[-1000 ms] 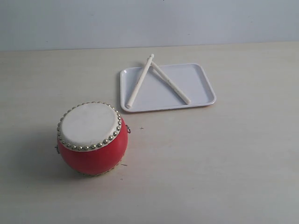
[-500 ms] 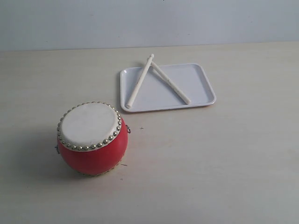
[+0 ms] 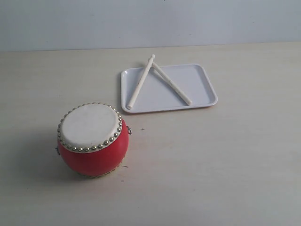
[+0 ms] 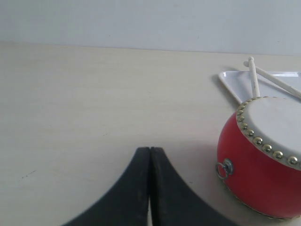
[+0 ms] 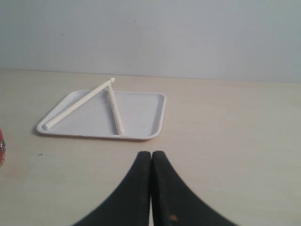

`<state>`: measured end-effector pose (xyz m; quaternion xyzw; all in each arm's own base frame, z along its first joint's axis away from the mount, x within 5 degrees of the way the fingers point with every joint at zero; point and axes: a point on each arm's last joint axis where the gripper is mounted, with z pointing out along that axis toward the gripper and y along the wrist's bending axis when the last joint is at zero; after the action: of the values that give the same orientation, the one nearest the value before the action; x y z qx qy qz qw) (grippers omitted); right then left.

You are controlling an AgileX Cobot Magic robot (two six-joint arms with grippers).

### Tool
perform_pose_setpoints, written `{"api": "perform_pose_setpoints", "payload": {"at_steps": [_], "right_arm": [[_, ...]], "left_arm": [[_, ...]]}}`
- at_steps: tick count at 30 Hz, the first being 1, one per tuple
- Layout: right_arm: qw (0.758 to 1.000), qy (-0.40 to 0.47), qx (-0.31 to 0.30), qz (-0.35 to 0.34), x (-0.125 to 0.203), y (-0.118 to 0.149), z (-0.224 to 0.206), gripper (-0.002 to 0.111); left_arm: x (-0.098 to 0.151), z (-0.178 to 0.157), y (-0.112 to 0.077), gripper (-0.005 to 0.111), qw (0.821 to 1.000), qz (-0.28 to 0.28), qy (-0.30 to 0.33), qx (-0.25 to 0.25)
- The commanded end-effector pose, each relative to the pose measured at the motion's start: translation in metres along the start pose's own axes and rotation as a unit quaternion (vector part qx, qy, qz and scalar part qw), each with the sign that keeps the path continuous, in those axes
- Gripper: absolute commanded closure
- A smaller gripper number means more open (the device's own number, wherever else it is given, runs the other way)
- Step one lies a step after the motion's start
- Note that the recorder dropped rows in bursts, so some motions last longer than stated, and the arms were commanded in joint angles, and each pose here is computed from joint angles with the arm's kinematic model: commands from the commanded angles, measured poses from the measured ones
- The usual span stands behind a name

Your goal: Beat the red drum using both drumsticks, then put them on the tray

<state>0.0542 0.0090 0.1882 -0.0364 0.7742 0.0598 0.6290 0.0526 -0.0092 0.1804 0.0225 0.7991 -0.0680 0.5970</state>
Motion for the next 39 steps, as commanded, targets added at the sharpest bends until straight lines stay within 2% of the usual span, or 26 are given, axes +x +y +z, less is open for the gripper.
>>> {"api": "perform_pose_setpoints", "payload": {"at_steps": [1, 7, 39], "right_arm": [[1.000, -0.004, -0.002, 0.017, 0.0007, 0.0004, 0.0000, 0.108], [0.999, -0.004, -0.006, 0.045, 0.0006, 0.0012, 0.0000, 0.108], [0.999, -0.004, -0.005, 0.043, 0.0006, 0.0011, 0.0000, 0.108]], "left_arm": [[-0.0008, -0.0004, 0.0001, 0.107, 1.000, -0.002, -0.008, -0.001], [-0.0008, -0.0004, 0.0001, 0.107, 1.000, -0.002, -0.008, -0.001], [-0.0008, -0.0004, 0.0001, 0.107, 1.000, -0.003, -0.008, -0.001]]}}
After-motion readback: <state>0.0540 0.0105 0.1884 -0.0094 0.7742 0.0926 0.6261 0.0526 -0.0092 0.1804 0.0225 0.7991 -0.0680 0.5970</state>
